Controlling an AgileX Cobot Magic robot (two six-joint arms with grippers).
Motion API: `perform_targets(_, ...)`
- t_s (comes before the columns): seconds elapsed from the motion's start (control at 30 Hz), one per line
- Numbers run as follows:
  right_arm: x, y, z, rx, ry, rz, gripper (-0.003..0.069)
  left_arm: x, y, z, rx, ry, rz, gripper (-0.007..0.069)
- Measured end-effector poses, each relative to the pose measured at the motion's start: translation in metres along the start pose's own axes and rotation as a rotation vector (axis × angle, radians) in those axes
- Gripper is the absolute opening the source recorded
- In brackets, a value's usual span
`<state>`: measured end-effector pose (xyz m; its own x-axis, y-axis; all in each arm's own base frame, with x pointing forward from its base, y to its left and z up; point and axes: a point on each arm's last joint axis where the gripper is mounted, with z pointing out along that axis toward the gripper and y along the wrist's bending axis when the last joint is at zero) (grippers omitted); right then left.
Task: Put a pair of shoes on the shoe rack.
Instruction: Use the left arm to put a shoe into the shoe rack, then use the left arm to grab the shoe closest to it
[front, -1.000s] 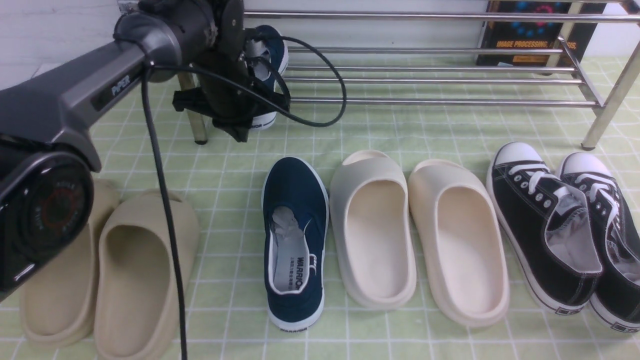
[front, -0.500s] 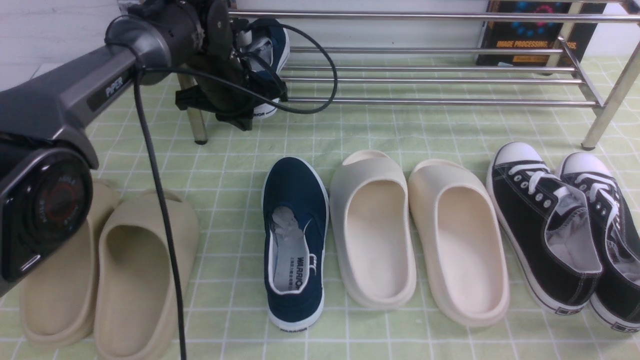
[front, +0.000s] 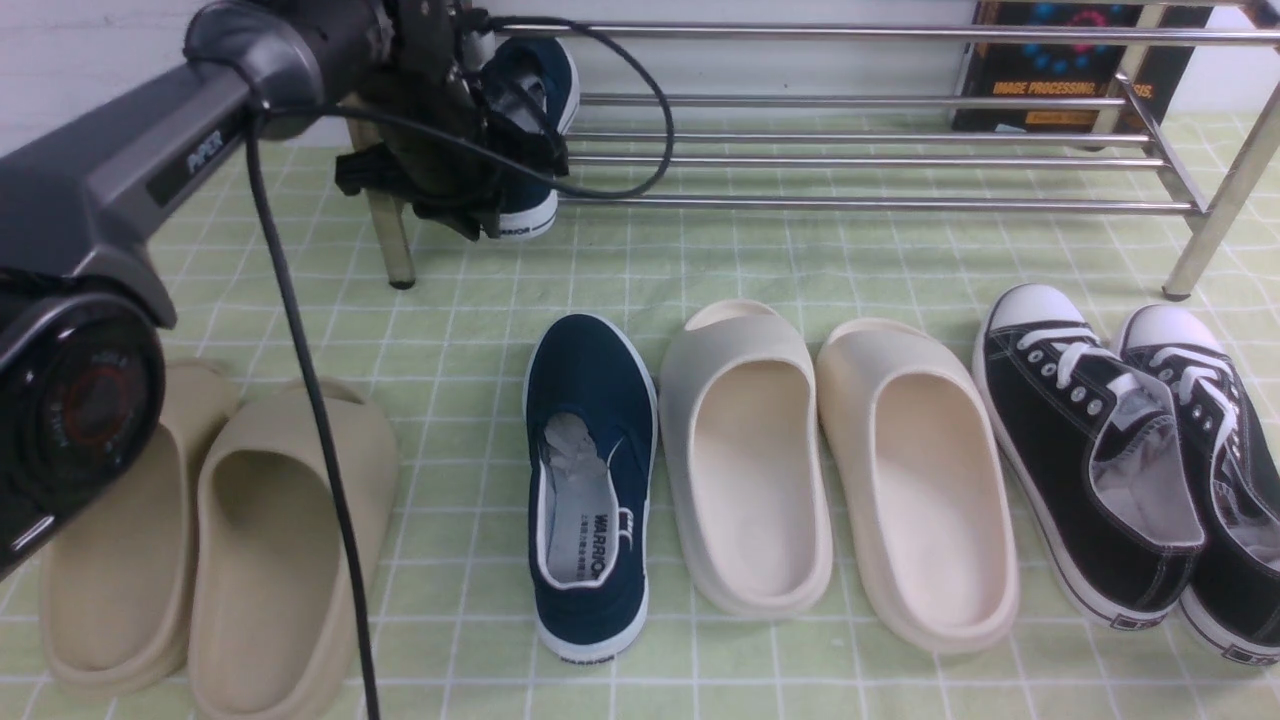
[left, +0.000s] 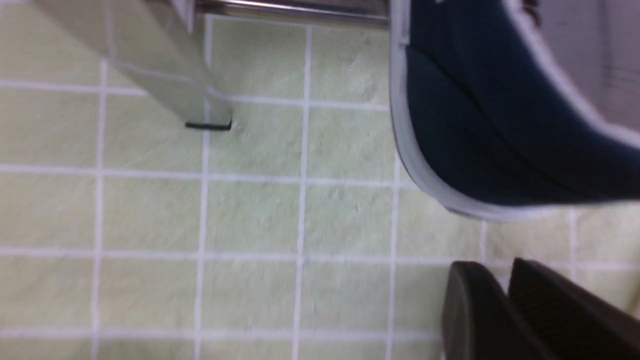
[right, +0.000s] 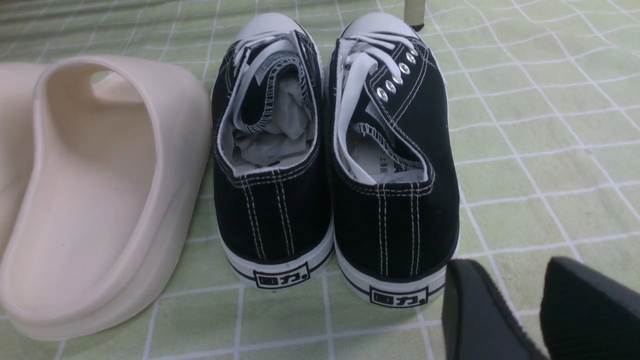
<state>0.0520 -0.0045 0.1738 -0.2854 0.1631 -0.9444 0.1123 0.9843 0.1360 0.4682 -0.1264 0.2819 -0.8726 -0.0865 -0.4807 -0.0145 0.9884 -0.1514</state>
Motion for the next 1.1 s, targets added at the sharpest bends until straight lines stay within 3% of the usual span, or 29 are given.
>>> perform_targets(0.13,0.0,0.0,0.0,0.0,0.0,0.0,0.0239,-0.003,-0.001,-0.046,-0.002,0.031,0.013,0.0237)
perform_targets(0.27,0.0,0.0,0.0,0.0,0.0,0.0,0.0239,-0.006,-0.006,-0.093,0.061,-0.026,0.034,0.0262)
perform_targets(0.43,0.0,0.0,0.0,0.0,0.0,0.0,0.0239,0.001,-0.014,-0.15,0.137,-0.107,0.06,0.0234)
perform_targets(0.5,0.0,0.0,0.0,0.0,0.0,0.0,0.0239,0.02,-0.022,-0.187,0.144,-0.145,0.109,0.0197)
perform_targets(0.57,0.0,0.0,0.0,0.0,0.0,0.0,0.0239,0.03,-0.025,-0.196,0.136,-0.145,0.133,0.0184)
perform_targets(0.63,0.0,0.0,0.0,0.0,0.0,0.0,0.0239,0.065,-0.029,-0.205,0.101,-0.099,0.203,0.0155)
perform_targets(0.9,0.0,0.0,0.0,0.0,0.0,0.0,0.0239,0.157,-0.009,-0.158,0.09,0.168,0.209,0.013)
perform_targets(1.1,0.0,0.0,0.0,0.0,0.0,0.0,0.0239,0.185,-0.008,-0.109,0.133,0.249,0.191,0.0137)
